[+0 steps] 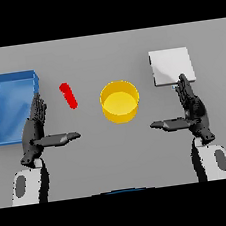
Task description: Pick up the red beaker and tilt it to pour out 1 green nut into yellow bowl. Pick up the yellow bowl and place it on the metallic measuring scale.
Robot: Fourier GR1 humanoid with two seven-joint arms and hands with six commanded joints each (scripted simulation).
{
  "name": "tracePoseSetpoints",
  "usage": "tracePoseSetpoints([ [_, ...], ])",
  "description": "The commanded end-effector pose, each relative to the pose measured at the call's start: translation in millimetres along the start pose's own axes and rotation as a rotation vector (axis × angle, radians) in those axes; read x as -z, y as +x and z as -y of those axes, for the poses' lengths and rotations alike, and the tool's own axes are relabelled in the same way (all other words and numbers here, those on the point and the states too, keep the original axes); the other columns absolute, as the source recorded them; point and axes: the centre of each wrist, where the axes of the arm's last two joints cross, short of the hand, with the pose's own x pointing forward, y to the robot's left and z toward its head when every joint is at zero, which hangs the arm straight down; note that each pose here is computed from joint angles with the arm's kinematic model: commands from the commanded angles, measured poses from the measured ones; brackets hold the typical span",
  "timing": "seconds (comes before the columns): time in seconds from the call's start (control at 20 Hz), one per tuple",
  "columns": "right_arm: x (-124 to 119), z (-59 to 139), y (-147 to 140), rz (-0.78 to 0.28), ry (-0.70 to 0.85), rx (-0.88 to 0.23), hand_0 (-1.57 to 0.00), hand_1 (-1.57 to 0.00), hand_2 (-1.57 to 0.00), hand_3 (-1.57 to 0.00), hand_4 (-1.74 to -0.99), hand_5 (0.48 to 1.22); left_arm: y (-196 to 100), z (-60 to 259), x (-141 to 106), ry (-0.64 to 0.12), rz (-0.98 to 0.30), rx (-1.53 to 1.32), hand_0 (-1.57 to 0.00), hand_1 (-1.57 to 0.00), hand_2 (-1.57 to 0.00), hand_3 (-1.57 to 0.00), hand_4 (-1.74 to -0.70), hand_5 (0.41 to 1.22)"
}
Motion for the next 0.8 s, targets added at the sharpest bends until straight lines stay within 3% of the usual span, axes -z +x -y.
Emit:
tracePoseSetpoints([
  [0.0, -0.1, -0.4, 0.0, 0.0, -0.001, 0.001, 0.0, 0.0, 0.0, 0.0, -1.071, 0.578, -0.1, 0.7, -0.4, 0.001, 0.0, -0.001, 0.0, 0.0, 0.0, 0.0, -1.14, 0.66],
  [0.25, -1.2, -3.6, 1.4, 0.018, 0.001, -0.002, 0.0, 0.0, 0.0, 0.0, -1.071, 0.578, 0.6, 6.1, -6.0, 0.002, 0.013, 0.0, 0.0, 0.0, 0.0, 0.0, -1.14, 0.66],
  [0.3, -8.3, -1.5, 2.9, 0.093, 0.008, -0.159, 0.0, 0.0, 0.0, 0.0, -1.071, 0.578, 5.3, 4.1, -16.9, -0.039, 0.051, 0.079, 0.0, 0.0, 0.0, 0.0, -1.14, 0.66],
  [0.35, -15.6, -6.4, 8.7, 0.147, 0.026, -0.238, 0.0, 0.0, 0.0, 0.0, -1.072, 0.577, 8.1, 7.7, -27.8, -0.068, 0.076, 0.128, 0.0, 0.0, 0.0, 0.0, -1.14, 0.66],
  [0.45, -23.9, -6.6, 8.1, 0.151, 0.036, -0.326, 0.0, 0.0, 0.0, 0.0, -1.064, 0.577, 19.1, 14.2, -37.1, -0.094, 0.074, 0.176, 0.0, 0.0, 0.0, 0.0, -1.14, 0.662],
  [0.75, -24.7, -7.7, 19.2, 0.147, 0.059, -0.313, 0.0, 0.0, 0.0, 0.0, -1.147, 0.614, 22.0, 14.6, -28.8, -0.11, -0.012, 0.203, 0.0, 0.0, 0.0, 0.0, -1.14, 0.649],
])
